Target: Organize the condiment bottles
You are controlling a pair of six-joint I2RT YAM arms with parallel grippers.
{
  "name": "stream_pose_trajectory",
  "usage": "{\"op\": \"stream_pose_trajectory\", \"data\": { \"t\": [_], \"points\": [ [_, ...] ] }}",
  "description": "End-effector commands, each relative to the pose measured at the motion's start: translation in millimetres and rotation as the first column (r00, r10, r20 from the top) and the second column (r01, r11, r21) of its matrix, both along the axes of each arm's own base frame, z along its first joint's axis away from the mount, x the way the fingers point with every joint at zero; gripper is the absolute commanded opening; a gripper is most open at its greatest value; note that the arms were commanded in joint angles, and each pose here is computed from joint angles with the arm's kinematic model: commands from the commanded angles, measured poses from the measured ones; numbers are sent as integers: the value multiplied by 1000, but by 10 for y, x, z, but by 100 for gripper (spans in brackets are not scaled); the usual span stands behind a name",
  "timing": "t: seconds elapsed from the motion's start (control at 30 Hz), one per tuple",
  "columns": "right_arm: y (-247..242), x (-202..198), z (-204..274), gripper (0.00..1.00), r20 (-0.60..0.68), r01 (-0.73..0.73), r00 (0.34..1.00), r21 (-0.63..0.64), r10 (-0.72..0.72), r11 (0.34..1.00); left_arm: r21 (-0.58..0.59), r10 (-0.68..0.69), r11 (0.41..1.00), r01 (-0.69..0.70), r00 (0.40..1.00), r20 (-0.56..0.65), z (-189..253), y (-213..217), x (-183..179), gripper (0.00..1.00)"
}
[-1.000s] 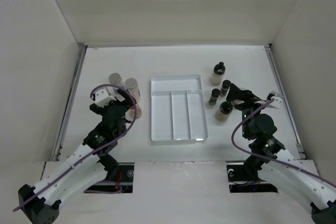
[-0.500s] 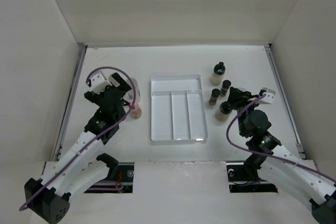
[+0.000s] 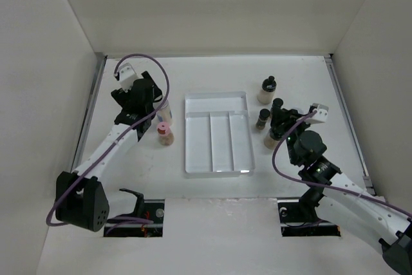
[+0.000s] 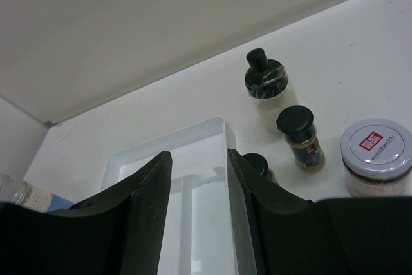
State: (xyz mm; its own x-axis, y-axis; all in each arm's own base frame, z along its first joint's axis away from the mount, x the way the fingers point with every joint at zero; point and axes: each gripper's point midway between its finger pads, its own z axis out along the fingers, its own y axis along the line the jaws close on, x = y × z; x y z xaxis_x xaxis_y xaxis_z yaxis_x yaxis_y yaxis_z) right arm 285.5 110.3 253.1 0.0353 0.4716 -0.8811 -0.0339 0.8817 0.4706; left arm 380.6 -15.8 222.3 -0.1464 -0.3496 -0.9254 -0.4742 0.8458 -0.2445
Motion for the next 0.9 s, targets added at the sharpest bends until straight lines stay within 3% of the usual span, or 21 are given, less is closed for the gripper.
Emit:
{"op": "stream_pose_trajectory", "data": {
  "t": [0.0, 0.13, 0.33, 0.87],
  "points": [
    [81, -2, 269, 47, 53, -35, 998, 39, 33, 999, -30, -2, 1000, 3, 999, 34, 194, -8, 143, 87],
    [126, 20, 240, 51, 42, -47, 998, 28, 46, 998, -20, 10, 1000, -10, 1000, -14, 69, 29, 341, 88],
    [137, 28, 241, 68, 41, -50, 998, 24, 49, 998, -13, 44, 999, -45, 996, -75, -180, 127, 447, 85],
    [115, 2, 259, 72, 50, -50, 998, 28, 48, 998, -42, 66, 996, -75, 983, -174, -800, 216, 408, 69]
  ]
}}
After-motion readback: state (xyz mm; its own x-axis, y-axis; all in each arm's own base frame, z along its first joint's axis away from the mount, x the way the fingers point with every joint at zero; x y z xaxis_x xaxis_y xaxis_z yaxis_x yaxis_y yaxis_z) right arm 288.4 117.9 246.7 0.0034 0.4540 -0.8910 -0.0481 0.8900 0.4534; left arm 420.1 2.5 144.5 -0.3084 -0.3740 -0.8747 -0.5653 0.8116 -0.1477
